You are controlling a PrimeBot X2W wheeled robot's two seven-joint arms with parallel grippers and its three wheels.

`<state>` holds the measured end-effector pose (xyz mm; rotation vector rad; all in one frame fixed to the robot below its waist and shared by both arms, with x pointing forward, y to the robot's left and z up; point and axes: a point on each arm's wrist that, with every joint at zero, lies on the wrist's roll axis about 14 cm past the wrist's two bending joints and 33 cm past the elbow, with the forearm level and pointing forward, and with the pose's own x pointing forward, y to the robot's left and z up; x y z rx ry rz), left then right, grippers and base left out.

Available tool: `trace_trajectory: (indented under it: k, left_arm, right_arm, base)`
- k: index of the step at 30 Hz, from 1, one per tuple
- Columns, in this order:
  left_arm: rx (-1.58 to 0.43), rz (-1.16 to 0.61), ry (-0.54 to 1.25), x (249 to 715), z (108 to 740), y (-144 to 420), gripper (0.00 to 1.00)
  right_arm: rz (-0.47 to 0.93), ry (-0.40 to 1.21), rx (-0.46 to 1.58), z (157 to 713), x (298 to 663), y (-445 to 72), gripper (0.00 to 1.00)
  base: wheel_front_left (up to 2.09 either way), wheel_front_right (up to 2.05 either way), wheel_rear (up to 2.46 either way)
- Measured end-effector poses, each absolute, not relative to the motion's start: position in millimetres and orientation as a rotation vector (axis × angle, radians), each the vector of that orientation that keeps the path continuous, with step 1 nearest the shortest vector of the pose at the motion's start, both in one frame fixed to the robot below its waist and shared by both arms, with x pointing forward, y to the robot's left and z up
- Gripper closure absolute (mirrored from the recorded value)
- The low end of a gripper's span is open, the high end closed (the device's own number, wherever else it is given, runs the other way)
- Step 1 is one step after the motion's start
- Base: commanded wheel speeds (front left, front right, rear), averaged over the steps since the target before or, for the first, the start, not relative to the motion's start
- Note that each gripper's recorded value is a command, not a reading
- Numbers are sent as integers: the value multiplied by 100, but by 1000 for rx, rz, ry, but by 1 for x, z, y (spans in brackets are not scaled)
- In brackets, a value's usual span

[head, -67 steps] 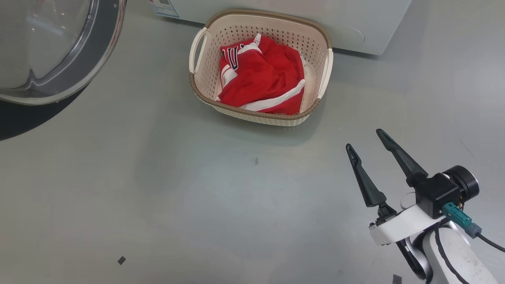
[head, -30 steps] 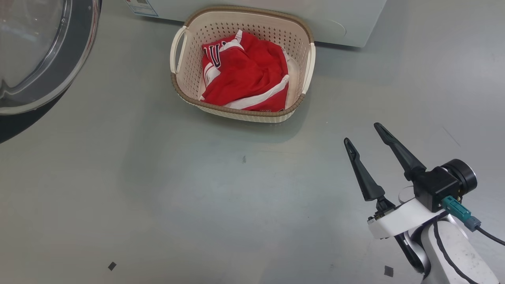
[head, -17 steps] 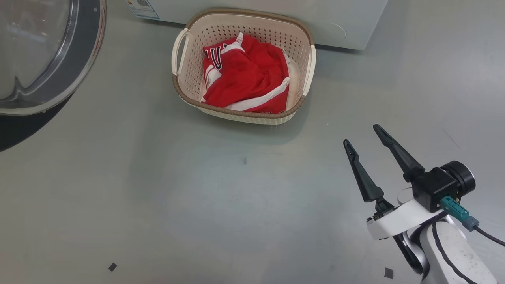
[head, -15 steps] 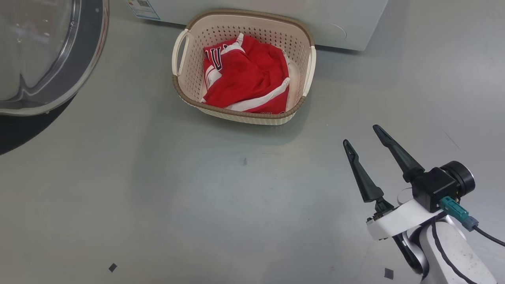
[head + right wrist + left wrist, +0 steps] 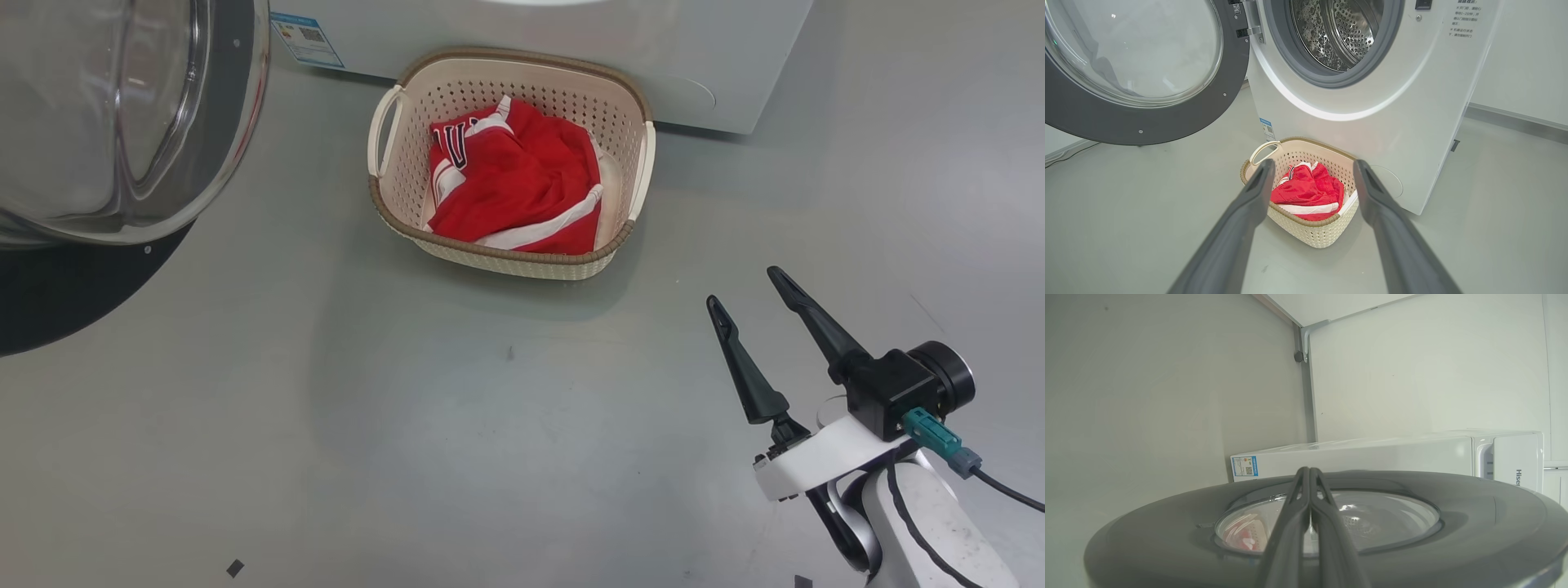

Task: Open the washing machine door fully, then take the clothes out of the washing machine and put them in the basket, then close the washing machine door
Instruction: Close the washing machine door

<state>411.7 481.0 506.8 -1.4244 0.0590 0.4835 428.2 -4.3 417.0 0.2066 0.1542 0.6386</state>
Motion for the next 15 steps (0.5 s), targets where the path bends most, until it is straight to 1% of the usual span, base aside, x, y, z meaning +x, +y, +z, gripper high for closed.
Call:
trace_trajectory:
  k: [5,15]
  left_arm:
    - [-1428,421,85,406,504,468,100]
    - [-1469,299,95,409,512,448,100]
  right_arm:
    - [642,138,211,424,427,-2,0]
    - [645,119,208,433,426,-1,0]
  base:
    - [0,0,0]
    - [0,0,0]
